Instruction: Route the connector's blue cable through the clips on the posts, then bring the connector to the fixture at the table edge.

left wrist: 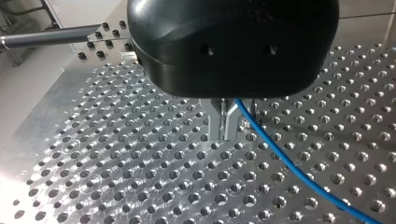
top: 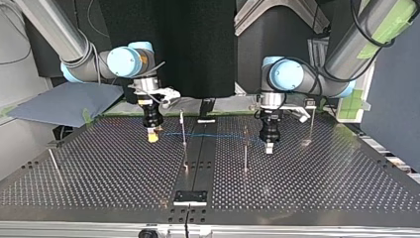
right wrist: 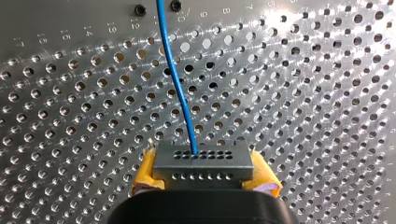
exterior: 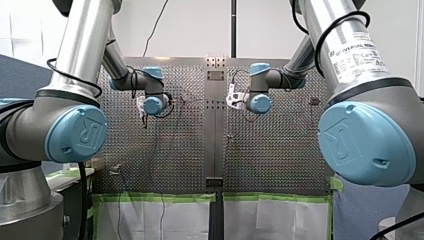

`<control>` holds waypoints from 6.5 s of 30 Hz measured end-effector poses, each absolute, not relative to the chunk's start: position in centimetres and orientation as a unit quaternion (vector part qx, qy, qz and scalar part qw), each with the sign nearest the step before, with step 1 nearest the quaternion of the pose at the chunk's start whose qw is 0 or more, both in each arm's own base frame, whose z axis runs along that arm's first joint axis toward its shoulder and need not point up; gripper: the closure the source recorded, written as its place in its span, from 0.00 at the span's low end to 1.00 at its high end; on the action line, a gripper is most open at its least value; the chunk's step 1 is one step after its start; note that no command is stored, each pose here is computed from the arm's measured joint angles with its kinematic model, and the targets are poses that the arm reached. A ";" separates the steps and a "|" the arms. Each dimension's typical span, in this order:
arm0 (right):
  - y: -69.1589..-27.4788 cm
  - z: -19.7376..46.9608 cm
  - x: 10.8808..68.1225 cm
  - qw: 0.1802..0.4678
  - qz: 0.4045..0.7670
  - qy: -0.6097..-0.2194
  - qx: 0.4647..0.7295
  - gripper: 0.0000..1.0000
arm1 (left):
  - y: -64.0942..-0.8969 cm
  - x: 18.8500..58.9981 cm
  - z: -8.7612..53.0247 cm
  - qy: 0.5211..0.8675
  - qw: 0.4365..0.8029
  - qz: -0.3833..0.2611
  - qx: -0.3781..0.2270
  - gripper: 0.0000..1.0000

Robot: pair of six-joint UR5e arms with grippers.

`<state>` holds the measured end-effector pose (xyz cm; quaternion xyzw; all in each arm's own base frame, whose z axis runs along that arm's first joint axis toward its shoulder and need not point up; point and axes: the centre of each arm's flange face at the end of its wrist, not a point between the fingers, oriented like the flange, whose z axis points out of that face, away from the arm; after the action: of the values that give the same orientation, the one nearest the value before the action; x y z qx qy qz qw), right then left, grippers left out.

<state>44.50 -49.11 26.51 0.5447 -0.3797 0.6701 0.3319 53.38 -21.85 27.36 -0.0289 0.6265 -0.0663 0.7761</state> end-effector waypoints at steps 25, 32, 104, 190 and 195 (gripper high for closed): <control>-48.9 26.2 44.5 0.321 0.665 -0.378 0.559 1.00 | -21.7 52.5 26.0 0.671 0.736 -0.091 -0.007 0.00; -48.7 26.0 44.6 0.319 0.661 -0.379 0.563 1.00 | -22.1 51.6 25.9 0.682 0.722 -0.117 0.002 0.00; -48.2 25.8 44.8 0.312 0.656 -0.377 0.574 1.00 | -24.2 42.2 28.0 0.687 0.708 -0.164 -0.014 0.00; -47.8 25.4 45.0 0.302 0.652 -0.373 0.587 1.00 | -34.7 45.0 29.3 0.693 0.715 -0.082 -0.038 0.00; -47.8 25.4 45.0 0.302 0.651 -0.373 0.588 1.00 | -34.9 45.7 29.0 0.691 0.718 -0.069 -0.048 0.00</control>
<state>44.96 -47.81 25.39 0.5880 -0.3730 0.6513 0.3017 45.74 -34.89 29.03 -0.0478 0.6906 -0.0690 0.7183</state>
